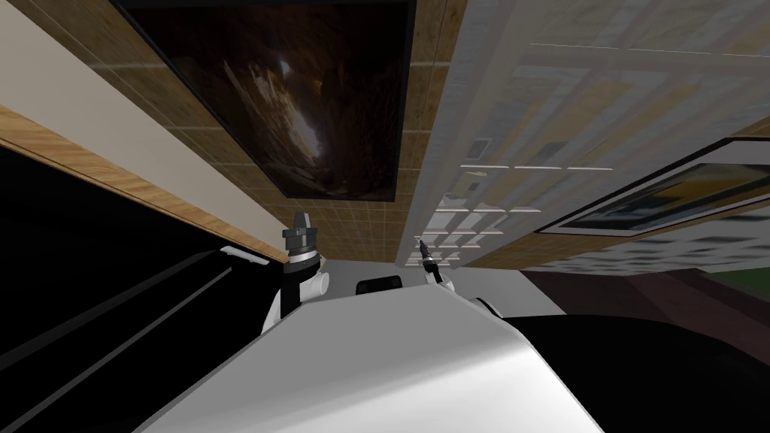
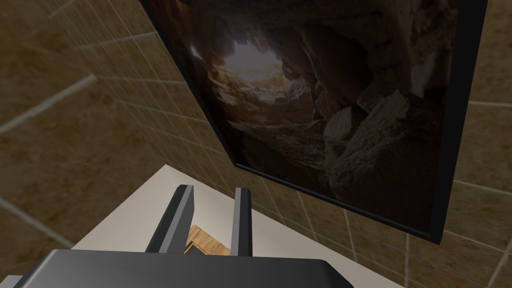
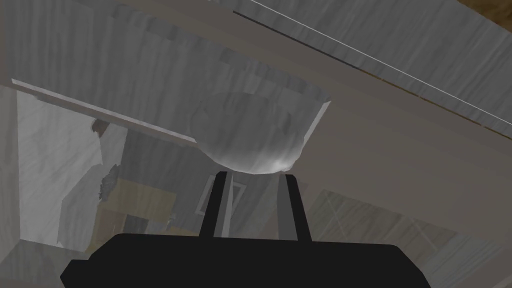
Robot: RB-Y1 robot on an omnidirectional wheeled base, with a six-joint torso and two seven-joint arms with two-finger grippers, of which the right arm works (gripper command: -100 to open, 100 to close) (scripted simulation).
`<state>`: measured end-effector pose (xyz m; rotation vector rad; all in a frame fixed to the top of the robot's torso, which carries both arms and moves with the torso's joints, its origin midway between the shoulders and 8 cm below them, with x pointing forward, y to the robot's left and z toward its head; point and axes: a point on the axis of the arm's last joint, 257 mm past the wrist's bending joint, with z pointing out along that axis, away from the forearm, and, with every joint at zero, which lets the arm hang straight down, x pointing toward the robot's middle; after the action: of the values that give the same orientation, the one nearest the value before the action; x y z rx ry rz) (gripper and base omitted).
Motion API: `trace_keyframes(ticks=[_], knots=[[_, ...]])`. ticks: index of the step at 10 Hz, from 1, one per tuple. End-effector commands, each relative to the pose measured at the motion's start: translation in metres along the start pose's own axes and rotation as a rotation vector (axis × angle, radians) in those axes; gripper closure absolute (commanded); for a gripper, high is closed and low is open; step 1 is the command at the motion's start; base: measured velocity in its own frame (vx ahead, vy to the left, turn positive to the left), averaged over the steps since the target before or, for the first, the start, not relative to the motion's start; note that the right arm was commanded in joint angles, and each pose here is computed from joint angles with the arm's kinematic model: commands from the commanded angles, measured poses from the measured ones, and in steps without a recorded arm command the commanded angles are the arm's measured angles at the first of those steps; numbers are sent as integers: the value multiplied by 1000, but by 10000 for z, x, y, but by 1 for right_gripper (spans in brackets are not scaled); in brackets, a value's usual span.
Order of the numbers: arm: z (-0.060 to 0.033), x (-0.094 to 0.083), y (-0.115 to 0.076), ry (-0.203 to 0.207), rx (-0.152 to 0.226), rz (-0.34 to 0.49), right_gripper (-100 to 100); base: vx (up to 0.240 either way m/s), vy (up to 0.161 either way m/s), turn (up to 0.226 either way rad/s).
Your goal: Pull the door open
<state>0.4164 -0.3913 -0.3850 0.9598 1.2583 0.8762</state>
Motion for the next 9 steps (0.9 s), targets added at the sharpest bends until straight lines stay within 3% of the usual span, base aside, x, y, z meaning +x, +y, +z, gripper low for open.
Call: trace_keyframes(ticks=[1,3,9], knots=[[4,113,27,7,-2,72,100,-45,-25,80],[4,113,27,7,-2,91,100,-26,-10,19],[13,47,5,-25,5,284,100,-31,-15,55]])
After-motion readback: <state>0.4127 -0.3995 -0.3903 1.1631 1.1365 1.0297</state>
